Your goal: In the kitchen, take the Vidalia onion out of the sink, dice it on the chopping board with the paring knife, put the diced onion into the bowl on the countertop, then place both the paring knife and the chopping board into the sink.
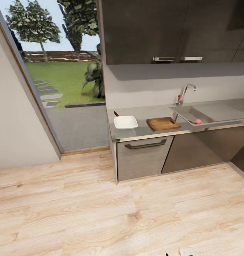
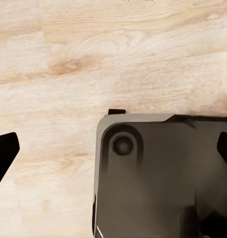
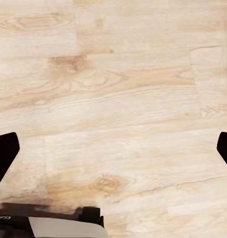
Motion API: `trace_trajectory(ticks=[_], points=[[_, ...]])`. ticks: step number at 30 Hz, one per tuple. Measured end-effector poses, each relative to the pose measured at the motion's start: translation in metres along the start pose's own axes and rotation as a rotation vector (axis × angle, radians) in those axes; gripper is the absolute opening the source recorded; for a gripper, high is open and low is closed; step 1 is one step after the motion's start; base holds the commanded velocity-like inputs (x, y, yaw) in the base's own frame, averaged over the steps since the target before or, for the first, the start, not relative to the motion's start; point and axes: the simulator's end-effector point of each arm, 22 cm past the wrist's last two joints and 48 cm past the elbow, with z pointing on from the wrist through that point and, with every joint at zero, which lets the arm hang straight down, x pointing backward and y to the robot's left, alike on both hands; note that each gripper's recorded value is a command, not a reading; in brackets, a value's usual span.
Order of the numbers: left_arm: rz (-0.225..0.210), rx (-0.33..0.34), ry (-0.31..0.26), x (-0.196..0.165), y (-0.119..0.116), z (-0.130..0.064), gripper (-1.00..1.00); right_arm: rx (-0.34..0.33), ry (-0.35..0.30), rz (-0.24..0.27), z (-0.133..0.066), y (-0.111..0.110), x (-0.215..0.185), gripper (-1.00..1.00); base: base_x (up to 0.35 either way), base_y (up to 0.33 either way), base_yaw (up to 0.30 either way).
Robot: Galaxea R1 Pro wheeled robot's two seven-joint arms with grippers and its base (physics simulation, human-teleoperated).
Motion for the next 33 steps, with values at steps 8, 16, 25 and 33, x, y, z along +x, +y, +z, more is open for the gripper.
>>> trace_trajectory(ticks=[8,16,25,33], points=[[-0.007,0.014,0.003,-0.005,-0.01,0.004,1.0,-0.005,-0.035,0.003,0.002,0.005,-0.016,1.0,0.0,0.0,0.0],[-0.006,0.005,-0.004,0.008,-0.005,0.0,1.0,0.015,-0.031,0.065,0.002,-0.001,-0.013,1.0,0.0,-0.082,0.0],[-0.006,0.004,-0.006,0.01,-0.005,0.0,1.0,0.021,-0.034,0.076,0.001,-0.001,-0.014,1.0,0.0,-0.313,-0.141],[-0.005,0.004,-0.009,0.008,-0.005,0.0,1.0,0.022,-0.035,0.076,0.001,-0.001,-0.015,1.0,0.0,-0.321,-0.029]])
